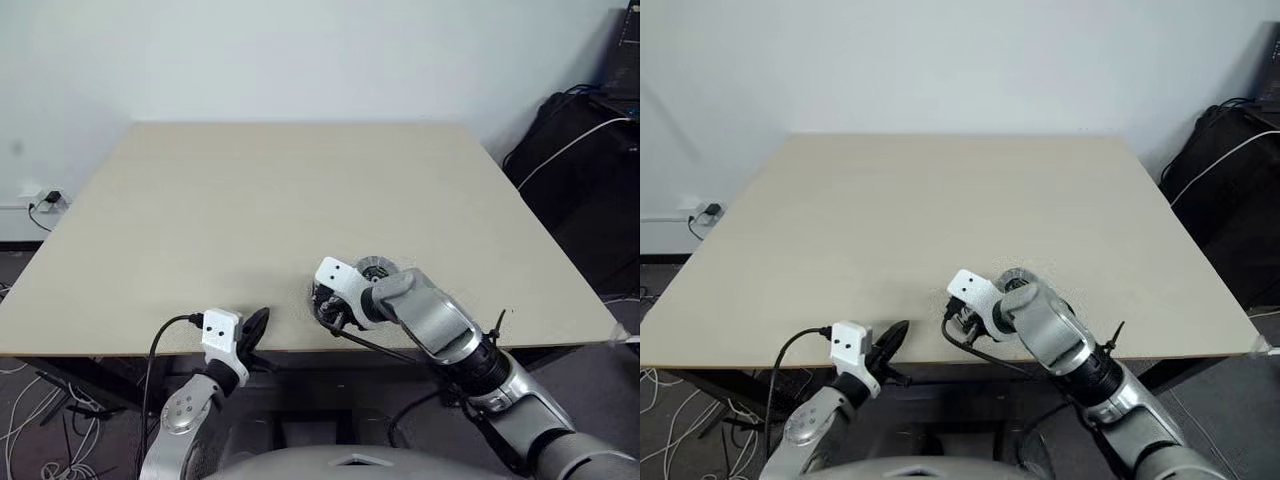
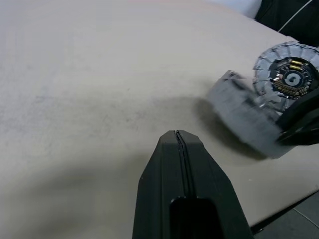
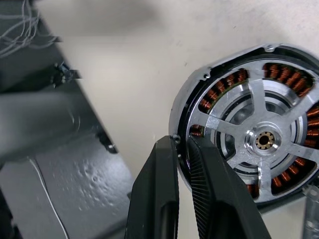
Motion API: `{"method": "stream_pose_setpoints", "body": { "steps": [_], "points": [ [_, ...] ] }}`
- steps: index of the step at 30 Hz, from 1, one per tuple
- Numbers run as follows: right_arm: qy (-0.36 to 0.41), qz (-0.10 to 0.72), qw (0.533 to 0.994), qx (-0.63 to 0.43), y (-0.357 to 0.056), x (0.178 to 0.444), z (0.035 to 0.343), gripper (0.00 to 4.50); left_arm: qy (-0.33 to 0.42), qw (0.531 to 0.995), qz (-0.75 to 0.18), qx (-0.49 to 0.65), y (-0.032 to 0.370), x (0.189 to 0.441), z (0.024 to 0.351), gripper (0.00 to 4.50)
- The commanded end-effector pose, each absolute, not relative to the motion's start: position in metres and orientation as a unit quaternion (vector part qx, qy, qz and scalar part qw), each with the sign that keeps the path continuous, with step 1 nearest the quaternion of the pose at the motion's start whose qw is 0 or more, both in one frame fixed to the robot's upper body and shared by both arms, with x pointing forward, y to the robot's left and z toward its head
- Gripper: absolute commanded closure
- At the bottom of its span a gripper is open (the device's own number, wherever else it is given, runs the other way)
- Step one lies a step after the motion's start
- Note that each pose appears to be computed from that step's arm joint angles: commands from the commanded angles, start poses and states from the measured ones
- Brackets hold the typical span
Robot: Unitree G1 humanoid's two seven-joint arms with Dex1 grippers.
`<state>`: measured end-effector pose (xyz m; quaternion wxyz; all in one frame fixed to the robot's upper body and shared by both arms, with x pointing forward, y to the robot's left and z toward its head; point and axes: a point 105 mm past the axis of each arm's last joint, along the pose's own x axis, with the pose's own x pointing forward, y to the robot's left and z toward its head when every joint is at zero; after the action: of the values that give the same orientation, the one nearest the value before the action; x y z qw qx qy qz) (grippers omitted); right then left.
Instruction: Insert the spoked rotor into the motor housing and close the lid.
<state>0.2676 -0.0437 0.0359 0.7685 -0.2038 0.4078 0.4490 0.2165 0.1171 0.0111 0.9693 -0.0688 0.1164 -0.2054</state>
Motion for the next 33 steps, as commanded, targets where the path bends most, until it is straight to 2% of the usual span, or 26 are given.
{"method": "stream_pose_setpoints", "body": {
  "steps": [1, 9, 11, 14, 22, 25, 28, 31, 33],
  "points": [
    [0.374, 0.428, 0.798, -0.199, -0.036, 0.288, 0.052, 4.42, 0.101, 0.969, -0.212, -0.07, 0.115, 0.218, 0.019, 4.5],
    [0.375, 0.417, 0.813, -0.159, -0.012, 0.3, 0.048, 4.42, 0.103, 0.972, -0.201, -0.069, 0.119, 0.214, 0.019, 4.5],
    [0.372, 0.417, 0.816, -0.146, -0.006, 0.301, 0.049, 3.69, 0.103, 0.972, -0.199, -0.069, 0.12, 0.213, 0.019, 4.5],
    [0.35, 0.425, 0.82, -0.153, 0.004, 0.3, 0.057, 2.84, 0.104, 0.972, -0.198, -0.068, 0.121, 0.213, 0.019, 4.5],
    [0.284, 0.455, 0.836, -0.115, 0.018, 0.295, 0.095, 2.84, 0.105, 0.971, -0.203, -0.068, 0.121, 0.213, 0.019, 4.5],
    [0.159, 0.472, 0.866, -0.043, 0.03, 0.299, 0.144, 2.84, 0.101, 0.97, -0.21, -0.067, 0.119, 0.216, 0.021, 4.5],
    [0.069, 0.433, 0.899, 0.0, 0.021, 0.31, 0.177, 2.84, 0.097, 0.97, -0.215, -0.065, 0.118, 0.218, 0.023, 4.5],
    [0.008, 0.328, 0.945, -0.009, -0.008, 0.333, 0.191, 3.43, 0.088, 0.97, -0.218, -0.063, 0.116, 0.222, 0.027, 4.5],
    [-0.02, 0.259, 0.965, -0.024, -0.03, 0.346, 0.195, 4.08, 0.08, 0.971, -0.217, -0.06, 0.115, 0.225, 0.029, 4.5]
  ]
}}
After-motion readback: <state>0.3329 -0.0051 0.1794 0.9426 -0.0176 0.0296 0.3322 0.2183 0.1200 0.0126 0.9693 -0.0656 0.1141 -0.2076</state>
